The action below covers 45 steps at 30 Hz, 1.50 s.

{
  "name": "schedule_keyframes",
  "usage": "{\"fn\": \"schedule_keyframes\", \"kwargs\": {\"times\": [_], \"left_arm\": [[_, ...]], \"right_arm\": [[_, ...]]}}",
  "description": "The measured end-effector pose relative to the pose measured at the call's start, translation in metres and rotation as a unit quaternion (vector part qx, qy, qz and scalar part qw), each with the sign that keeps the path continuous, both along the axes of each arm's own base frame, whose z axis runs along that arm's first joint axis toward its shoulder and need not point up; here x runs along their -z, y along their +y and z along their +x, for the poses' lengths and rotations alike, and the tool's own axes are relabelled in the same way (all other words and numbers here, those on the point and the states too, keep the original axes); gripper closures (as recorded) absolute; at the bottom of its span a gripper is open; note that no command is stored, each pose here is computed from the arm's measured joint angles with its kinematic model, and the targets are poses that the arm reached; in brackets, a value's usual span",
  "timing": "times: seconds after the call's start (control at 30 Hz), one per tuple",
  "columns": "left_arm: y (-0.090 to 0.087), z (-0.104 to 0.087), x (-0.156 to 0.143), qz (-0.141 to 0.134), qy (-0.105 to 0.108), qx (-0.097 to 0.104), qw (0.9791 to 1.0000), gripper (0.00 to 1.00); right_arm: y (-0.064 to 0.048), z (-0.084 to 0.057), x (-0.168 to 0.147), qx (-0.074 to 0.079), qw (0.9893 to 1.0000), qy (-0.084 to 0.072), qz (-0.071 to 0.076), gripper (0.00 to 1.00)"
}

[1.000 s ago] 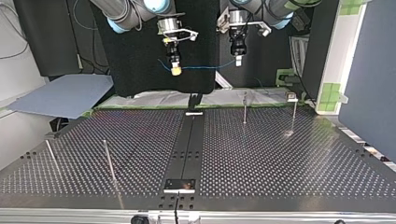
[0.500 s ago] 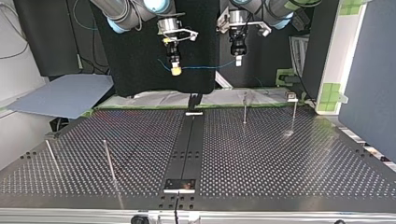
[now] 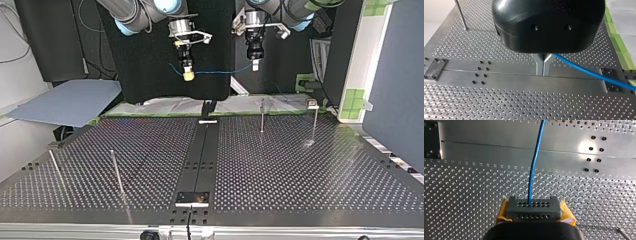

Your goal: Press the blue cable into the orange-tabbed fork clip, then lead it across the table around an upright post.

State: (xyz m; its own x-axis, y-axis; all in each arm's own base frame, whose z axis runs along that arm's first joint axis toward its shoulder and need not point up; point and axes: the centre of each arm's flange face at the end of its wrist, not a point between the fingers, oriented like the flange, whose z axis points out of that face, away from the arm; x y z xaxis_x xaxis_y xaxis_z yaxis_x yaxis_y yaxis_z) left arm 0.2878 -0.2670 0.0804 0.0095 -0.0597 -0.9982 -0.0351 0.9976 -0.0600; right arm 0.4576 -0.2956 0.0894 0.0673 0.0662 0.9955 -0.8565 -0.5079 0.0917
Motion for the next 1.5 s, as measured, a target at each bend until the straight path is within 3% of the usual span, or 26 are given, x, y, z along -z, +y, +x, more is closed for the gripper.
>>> {"fn": "schedule_keyframes", "kwargs": {"times": [0.17,0.4,0.57,0.8,1.0,1.2,1.3,1.37,1.5], "left_arm": [[-0.001,-0.005,0.005,-0.001,0.007,0.0,1.0,1.0],[-0.009,-0.023,0.015,-0.006,0.019,0.0,0.9998,1.0],[-0.014,-0.033,0.016,-0.005,0.019,-0.003,0.9998,1.0],[-0.015,-0.035,0.016,-0.005,0.019,-0.006,0.9998,1.0],[-0.014,-0.034,0.016,-0.007,0.02,-0.006,0.9998,1.0],[-0.007,-0.022,0.007,-0.027,0.018,-0.011,0.9994,1.0],[-0.003,-0.016,-0.001,-0.036,0.014,-0.013,0.9992,1.0],[-0.001,-0.011,-0.006,-0.043,0.009,-0.013,0.9989,1.0],[0.005,0.0,-0.007,-0.043,0.006,-0.013,0.999,1.0]], "right_arm": [[0.001,0.002,0.001,0.0,1.0,0.003,0.0,1.0],[0.013,0.022,0.019,0.0,0.9995,0.029,0.014,1.0],[0.014,0.031,0.034,0.013,0.9984,0.047,0.027,1.0],[0.009,0.03,0.061,0.04,0.9955,0.073,0.046,1.0],[0.012,0.023,0.088,0.048,0.9925,0.093,0.062,1.0],[-0.009,0.015,0.075,0.074,0.9915,0.081,0.07,1.0],[-0.015,0.014,0.062,0.079,0.9916,0.076,0.07,1.0],[-0.017,0.014,0.054,0.08,0.992,0.071,0.067,1.0],[-0.031,0.019,0.028,0.078,0.9949,0.035,0.053,1.0]]}}
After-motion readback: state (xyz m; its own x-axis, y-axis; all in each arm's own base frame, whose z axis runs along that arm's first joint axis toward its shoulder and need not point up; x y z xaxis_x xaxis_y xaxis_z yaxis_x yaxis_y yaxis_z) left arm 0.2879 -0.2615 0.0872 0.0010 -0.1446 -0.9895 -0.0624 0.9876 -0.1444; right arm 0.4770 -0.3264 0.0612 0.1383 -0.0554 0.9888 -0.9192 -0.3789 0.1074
